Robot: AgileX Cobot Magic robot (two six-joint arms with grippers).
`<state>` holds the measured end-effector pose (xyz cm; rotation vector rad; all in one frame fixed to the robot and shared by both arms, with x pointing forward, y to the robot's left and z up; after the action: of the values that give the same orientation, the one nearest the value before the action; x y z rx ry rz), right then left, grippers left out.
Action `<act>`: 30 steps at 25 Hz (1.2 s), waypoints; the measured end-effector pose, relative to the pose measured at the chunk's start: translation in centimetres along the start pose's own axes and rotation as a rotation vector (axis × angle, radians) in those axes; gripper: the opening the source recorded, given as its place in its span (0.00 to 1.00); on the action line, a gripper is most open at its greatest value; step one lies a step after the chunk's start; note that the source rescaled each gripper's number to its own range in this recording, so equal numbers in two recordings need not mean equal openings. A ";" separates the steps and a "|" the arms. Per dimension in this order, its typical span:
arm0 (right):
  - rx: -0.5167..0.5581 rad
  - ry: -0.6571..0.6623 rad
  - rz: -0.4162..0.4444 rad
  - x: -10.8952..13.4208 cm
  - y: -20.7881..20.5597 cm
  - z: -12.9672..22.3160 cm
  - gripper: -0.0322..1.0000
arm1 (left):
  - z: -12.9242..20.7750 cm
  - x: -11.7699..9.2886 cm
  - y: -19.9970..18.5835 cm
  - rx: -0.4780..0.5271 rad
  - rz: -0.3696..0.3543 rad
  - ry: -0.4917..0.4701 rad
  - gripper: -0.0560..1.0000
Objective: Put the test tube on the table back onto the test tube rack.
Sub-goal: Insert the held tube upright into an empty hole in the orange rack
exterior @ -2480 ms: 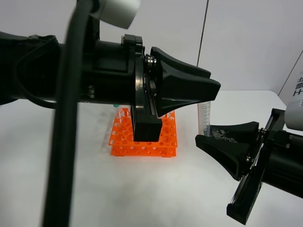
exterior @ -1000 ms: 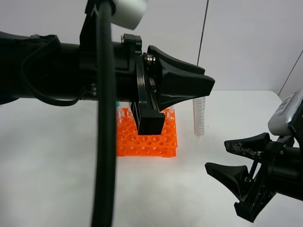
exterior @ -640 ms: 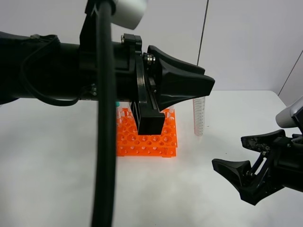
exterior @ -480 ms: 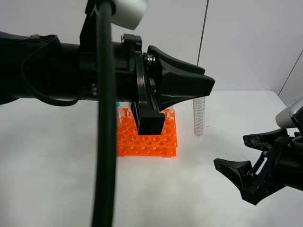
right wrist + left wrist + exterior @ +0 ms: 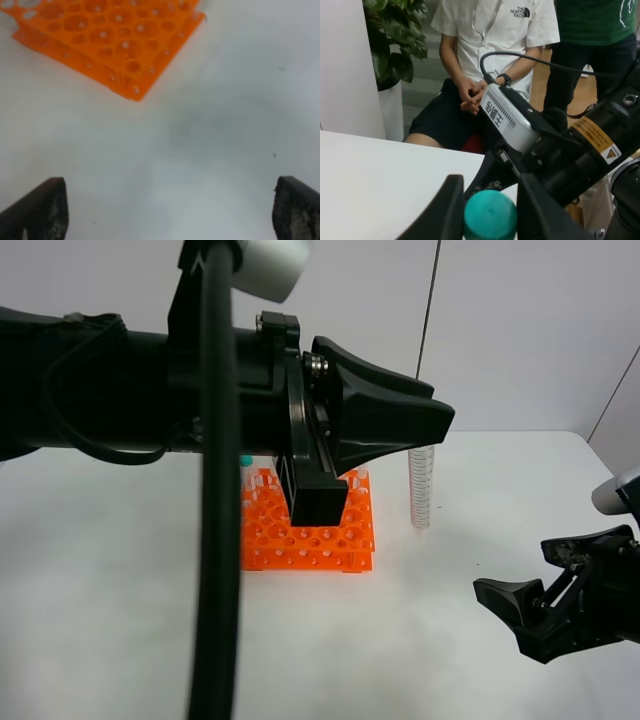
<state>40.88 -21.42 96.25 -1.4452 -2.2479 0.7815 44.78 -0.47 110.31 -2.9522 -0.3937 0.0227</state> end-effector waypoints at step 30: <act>0.158 0.017 0.123 -1.7 0.8 0.0 0.93 | -0.1 -0.4 0.0 -0.008 0.028 0.000 0.05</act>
<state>42.15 -22.73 95.81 -1.5190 -2.0492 0.9587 44.36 -0.60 110.44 -2.9658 -0.3540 0.0245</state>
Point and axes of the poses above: a point on each arm's last joint axis where the gripper is mounted, y pointing out along that axis toward the gripper, x along the wrist's bending axis when the last joint is at zero, z = x × y, the point moved 7 cm from there along y, pointing out along that axis toward the gripper, and after that the axes turned 2 degrees about y, right-handed, at the moved point
